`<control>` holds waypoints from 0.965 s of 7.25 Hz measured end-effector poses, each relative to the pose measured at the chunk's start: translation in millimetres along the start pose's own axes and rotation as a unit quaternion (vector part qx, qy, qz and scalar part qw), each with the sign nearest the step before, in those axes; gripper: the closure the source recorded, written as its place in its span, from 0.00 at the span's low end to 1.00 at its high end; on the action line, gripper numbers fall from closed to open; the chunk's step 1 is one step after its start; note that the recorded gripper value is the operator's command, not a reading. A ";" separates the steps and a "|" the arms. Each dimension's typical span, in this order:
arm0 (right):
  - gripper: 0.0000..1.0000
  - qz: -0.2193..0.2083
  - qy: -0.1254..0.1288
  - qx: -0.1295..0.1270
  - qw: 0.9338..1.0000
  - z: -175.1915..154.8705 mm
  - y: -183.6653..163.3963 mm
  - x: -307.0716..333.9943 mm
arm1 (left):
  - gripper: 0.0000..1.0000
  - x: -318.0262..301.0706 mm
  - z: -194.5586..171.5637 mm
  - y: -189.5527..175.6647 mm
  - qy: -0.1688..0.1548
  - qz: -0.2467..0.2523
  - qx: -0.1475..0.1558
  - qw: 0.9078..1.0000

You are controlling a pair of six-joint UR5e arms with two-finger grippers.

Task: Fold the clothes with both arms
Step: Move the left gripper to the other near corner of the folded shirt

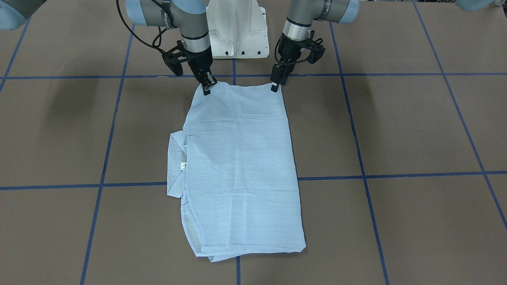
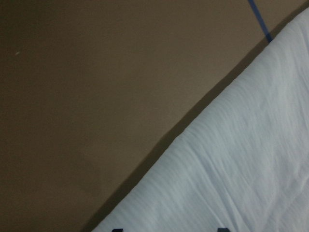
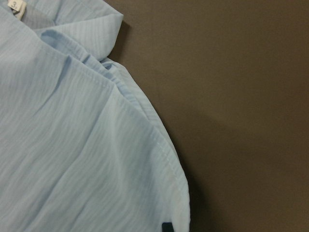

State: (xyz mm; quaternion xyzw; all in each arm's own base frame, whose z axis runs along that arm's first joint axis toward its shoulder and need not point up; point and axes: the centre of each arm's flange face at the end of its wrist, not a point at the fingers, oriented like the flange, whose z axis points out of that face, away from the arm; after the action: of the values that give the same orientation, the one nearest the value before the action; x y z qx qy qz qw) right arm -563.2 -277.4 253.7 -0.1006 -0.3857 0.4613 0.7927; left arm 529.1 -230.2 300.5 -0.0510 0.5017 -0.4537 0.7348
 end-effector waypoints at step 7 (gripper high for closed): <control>1.00 0.001 -0.002 -0.001 1.000 -3.4 -0.5 -1.2 | 0.41 -19.5 5.9 12.6 -0.017 0.012 -0.003 1.000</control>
State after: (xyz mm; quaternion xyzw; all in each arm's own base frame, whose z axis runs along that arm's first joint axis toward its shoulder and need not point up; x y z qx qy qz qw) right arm -560.8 -278.0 251.0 -0.1009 -0.3878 0.4617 0.7913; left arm 539.9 -211.1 310.2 -0.0549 0.4909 -0.4419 0.7488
